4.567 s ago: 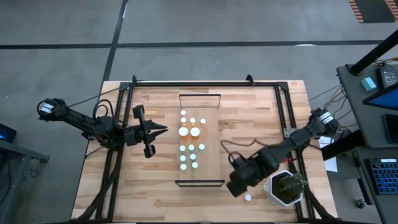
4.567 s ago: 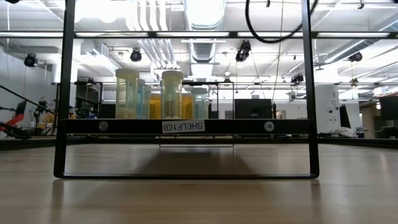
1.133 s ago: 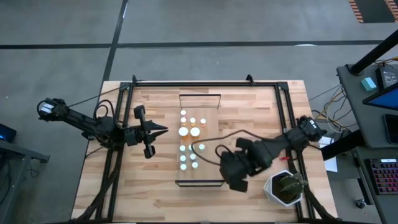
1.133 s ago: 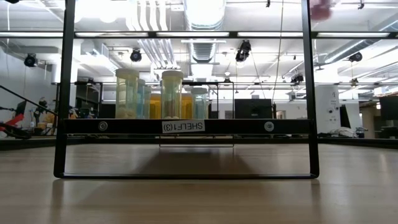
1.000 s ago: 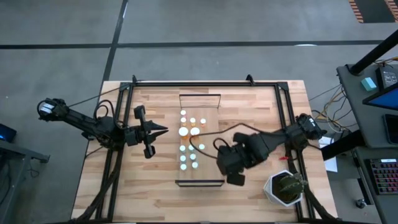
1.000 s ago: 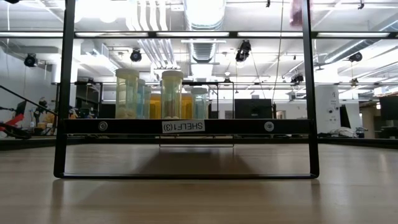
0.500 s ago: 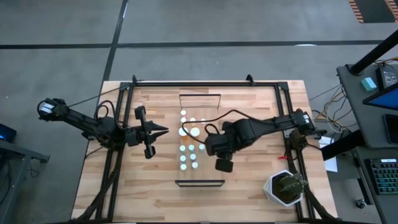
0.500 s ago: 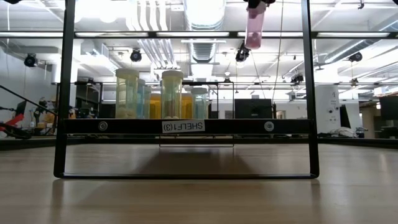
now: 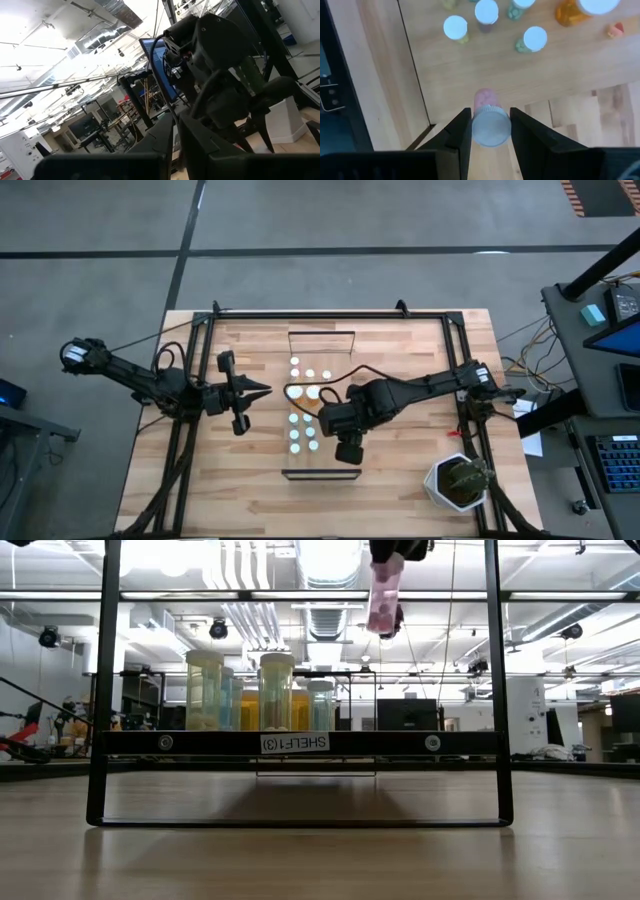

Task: Pick and place medicine bottles onto shelf by color
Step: Adjust the pill bottles on the shelf

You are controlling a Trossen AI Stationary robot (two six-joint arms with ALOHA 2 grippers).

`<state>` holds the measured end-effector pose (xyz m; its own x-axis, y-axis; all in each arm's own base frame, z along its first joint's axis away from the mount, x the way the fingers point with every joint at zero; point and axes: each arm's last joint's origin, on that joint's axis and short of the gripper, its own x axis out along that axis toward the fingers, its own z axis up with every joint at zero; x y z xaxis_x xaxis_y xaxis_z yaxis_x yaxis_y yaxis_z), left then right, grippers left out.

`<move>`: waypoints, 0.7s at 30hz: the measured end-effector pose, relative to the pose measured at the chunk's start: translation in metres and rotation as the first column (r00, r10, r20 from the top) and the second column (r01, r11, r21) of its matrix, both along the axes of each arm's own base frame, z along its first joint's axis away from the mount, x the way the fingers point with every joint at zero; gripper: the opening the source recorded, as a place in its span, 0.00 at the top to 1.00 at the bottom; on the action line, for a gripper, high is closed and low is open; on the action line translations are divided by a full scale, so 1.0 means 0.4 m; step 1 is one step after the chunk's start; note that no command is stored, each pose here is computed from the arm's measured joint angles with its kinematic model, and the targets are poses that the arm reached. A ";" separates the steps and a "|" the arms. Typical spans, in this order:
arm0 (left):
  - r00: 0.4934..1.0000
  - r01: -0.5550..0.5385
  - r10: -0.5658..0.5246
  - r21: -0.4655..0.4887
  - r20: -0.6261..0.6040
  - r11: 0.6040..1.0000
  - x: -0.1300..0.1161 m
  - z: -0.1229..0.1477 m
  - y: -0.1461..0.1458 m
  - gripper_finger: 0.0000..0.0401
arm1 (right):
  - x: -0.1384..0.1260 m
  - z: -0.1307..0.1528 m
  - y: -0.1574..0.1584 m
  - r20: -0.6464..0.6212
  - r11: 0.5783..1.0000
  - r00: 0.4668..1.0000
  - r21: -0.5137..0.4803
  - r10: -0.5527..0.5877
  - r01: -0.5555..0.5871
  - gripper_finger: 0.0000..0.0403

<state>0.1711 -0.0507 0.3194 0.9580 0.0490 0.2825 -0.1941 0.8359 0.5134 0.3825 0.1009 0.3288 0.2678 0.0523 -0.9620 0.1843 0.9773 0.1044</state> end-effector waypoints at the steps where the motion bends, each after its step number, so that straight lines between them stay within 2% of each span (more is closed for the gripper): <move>1: 1.000 0.000 0.000 0.000 0.000 1.000 0.000 0.000 0.000 0.96 | 0.001 -0.003 0.000 -0.003 1.000 1.000 -0.001 0.000 0.000 0.73; 21: 1.000 0.000 0.000 0.003 -0.008 1.000 0.001 -0.002 0.000 0.96 | 0.052 -0.066 0.009 -0.010 1.000 1.000 -0.005 0.012 -0.012 0.73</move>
